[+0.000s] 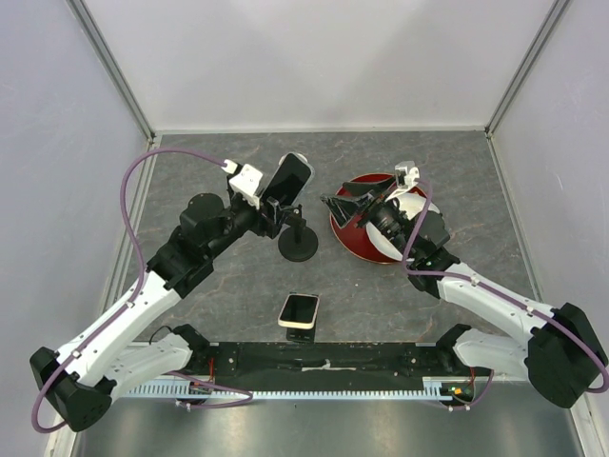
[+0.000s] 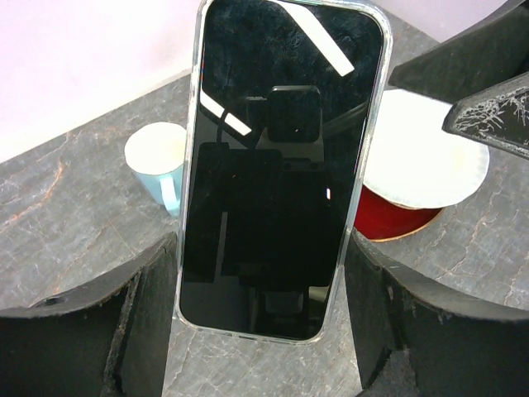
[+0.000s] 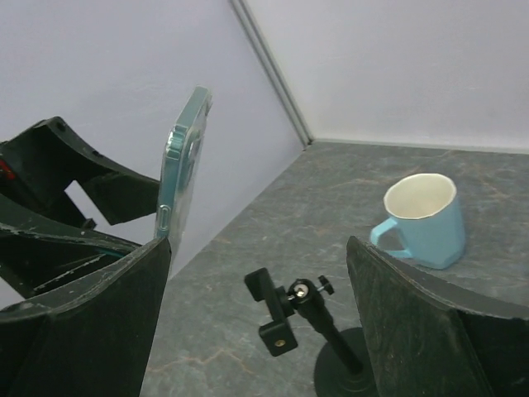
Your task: Place the phone on the phone stand
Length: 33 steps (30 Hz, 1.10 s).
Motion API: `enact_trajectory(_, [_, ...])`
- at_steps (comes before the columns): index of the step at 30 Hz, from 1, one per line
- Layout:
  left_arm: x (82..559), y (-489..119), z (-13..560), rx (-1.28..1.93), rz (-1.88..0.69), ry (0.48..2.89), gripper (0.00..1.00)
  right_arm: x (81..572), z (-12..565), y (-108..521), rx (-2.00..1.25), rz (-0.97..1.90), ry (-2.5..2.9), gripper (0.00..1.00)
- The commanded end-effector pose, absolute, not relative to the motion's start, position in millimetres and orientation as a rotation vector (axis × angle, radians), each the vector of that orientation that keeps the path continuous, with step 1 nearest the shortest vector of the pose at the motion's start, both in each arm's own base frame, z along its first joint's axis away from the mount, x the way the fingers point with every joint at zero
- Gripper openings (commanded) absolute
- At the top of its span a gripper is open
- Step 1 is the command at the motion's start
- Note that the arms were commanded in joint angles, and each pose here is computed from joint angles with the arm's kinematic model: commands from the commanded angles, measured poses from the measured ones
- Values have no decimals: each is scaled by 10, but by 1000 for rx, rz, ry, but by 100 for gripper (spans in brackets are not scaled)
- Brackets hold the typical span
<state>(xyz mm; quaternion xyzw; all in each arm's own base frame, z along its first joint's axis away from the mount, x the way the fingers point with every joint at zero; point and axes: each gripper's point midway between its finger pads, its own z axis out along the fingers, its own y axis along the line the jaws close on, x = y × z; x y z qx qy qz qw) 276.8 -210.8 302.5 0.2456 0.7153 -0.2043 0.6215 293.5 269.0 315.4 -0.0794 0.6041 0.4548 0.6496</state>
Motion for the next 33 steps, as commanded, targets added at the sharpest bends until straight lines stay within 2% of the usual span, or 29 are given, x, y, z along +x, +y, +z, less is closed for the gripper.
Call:
enact_trajectory(1, [2721,-2180,3459,569,-506,1476,2,2750,3594,2811,-179,1227,1250,93])
enact_trajectory(14, [2681,-2343,3337,618,-578,1512,2,2620,3691,2970,-142,1399,1245,91])
enact_trajectory(18, [2653,-2418,3290,639,-598,1521,2,2644,3586,3119,-145,1413,1287,81])
enact_trajectory(22, [2611,-2516,3230,671,-613,1537,2,2694,3479,3195,-126,1392,1331,75])
enact_trajectory(27, [2579,-2581,3165,707,-581,1541,2,2812,3332,3174,-66,1336,1389,61])
enact_trajectory(31, [2526,-2661,3113,747,-566,1549,2,2847,3296,3163,-49,1322,1402,43])
enact_trajectory(32, [2520,-2666,3098,751,-563,1550,2,2845,3296,3164,-50,1325,1403,34])
enact_trajectory(33, [2524,-2673,3086,754,-558,1553,2,2838,3308,3161,-51,1327,1400,29])
